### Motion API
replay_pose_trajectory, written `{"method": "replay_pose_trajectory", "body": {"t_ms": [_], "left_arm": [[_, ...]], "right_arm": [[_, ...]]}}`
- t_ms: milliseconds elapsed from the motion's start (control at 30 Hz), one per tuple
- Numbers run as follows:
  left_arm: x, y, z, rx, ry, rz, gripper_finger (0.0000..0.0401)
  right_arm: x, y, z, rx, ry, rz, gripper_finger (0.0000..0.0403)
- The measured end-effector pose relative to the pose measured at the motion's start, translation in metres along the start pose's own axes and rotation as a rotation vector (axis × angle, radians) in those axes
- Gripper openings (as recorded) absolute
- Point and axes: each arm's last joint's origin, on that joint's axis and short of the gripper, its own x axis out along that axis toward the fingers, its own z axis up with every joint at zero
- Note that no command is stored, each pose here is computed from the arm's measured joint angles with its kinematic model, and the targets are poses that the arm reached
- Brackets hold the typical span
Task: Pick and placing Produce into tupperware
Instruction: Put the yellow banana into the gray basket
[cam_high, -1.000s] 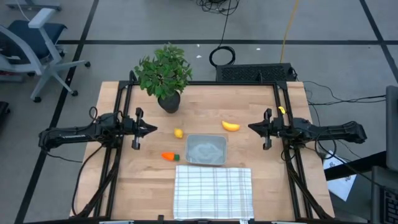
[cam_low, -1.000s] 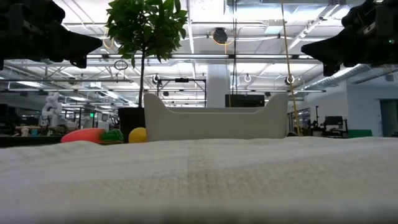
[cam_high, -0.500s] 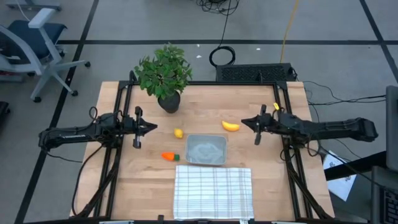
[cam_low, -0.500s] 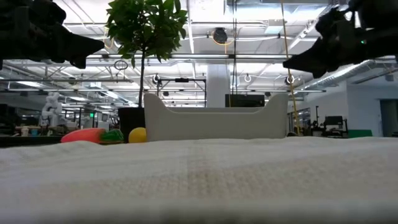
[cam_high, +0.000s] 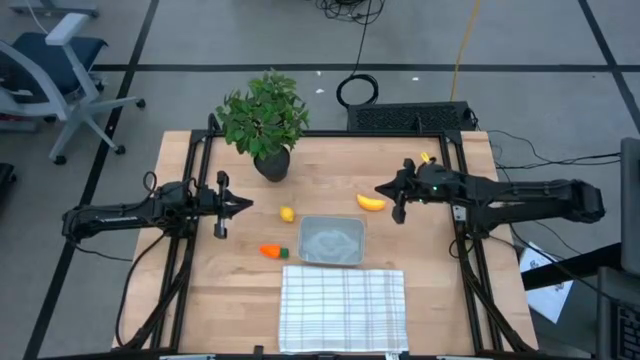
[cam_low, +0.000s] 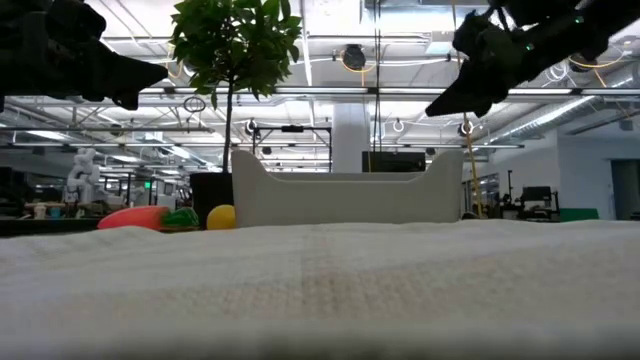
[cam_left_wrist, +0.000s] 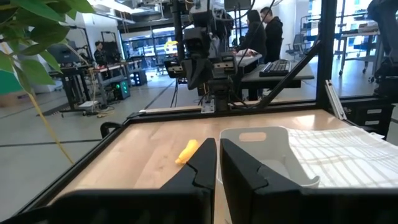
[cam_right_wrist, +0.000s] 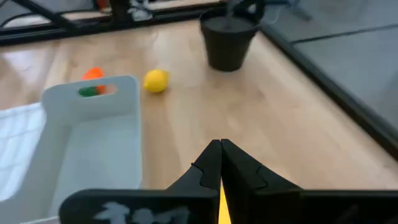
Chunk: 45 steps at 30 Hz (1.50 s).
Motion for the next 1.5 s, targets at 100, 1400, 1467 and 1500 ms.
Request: {"method": "replay_pose_trajectory", "body": {"t_ms": [100, 1400, 1467, 1500], "left_arm": [[0.000, 0.000, 0.000, 0.000, 0.001, 0.000, 0.0026], [0.000, 0.001, -0.001, 0.019, 0.011, 0.051, 0.0026], [0.000, 0.001, -0.002, 0.018, 0.020, 0.049, 0.0026], [0.000, 0.001, -0.002, 0.018, 0.025, 0.049, 0.0026]], "right_arm": [[0.004, -0.001, 0.008, 0.002, 0.083, 0.015, 0.0000], [0.074, -0.029, 0.000, -0.041, 0.523, 0.056, 0.0248], [0.074, -0.029, -0.001, -0.049, 0.528, 0.056, 0.0280], [0.074, -0.029, 0.000, -0.049, 0.526, 0.055, 0.0294]]}}
